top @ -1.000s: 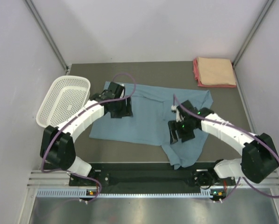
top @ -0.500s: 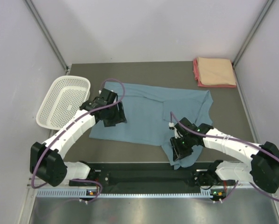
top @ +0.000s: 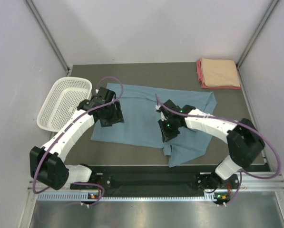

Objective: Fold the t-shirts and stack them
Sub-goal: Fold the tshirt

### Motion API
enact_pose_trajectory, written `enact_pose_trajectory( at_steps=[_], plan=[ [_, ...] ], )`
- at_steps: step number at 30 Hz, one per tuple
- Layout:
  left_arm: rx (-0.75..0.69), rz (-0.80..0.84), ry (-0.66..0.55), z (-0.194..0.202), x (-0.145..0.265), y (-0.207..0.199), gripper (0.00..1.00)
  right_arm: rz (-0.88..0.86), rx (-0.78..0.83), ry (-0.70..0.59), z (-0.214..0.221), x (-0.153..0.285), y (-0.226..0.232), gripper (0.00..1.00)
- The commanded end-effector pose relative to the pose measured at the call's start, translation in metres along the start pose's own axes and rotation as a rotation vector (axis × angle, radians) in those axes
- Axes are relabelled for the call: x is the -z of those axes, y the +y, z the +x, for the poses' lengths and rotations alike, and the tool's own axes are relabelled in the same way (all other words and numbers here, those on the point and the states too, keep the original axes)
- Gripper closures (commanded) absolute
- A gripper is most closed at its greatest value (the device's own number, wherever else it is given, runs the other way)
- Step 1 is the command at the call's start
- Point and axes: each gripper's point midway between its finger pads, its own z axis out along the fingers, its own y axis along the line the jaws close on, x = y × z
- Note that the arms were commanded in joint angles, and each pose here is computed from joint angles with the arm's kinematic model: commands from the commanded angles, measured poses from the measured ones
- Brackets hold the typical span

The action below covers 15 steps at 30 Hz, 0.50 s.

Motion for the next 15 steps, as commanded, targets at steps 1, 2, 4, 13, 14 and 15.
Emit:
enact_pose_trajectory(
  at_steps=[1,2,4,13,14,15],
  plan=[
    [-0.033,0.003,-0.031,-0.016,0.008,-0.001,0.32,0.03,0.071,-0.05,-0.035,-0.007,0.007,0.81],
    [-0.037,0.004,-0.03,-0.018,0.009,-0.001,0.32,0.038,0.07,-0.054,-0.041,-0.009,0.006,0.78],
    [-0.038,0.001,-0.026,-0.021,0.006,0.002,0.32,0.038,0.064,-0.047,-0.049,-0.01,0.007,0.74],
    [0.003,0.045,0.015,-0.029,-0.005,0.01,0.32,0.036,-0.209,-0.106,0.003,0.058,-0.02,0.51],
    [0.018,0.047,0.015,-0.031,-0.007,0.014,0.33,0.027,-0.252,-0.122,0.017,0.062,-0.027,0.52],
    [0.023,0.063,0.026,-0.03,-0.008,0.012,0.33,0.021,-0.326,-0.133,0.022,0.064,-0.031,0.52]
  ],
)
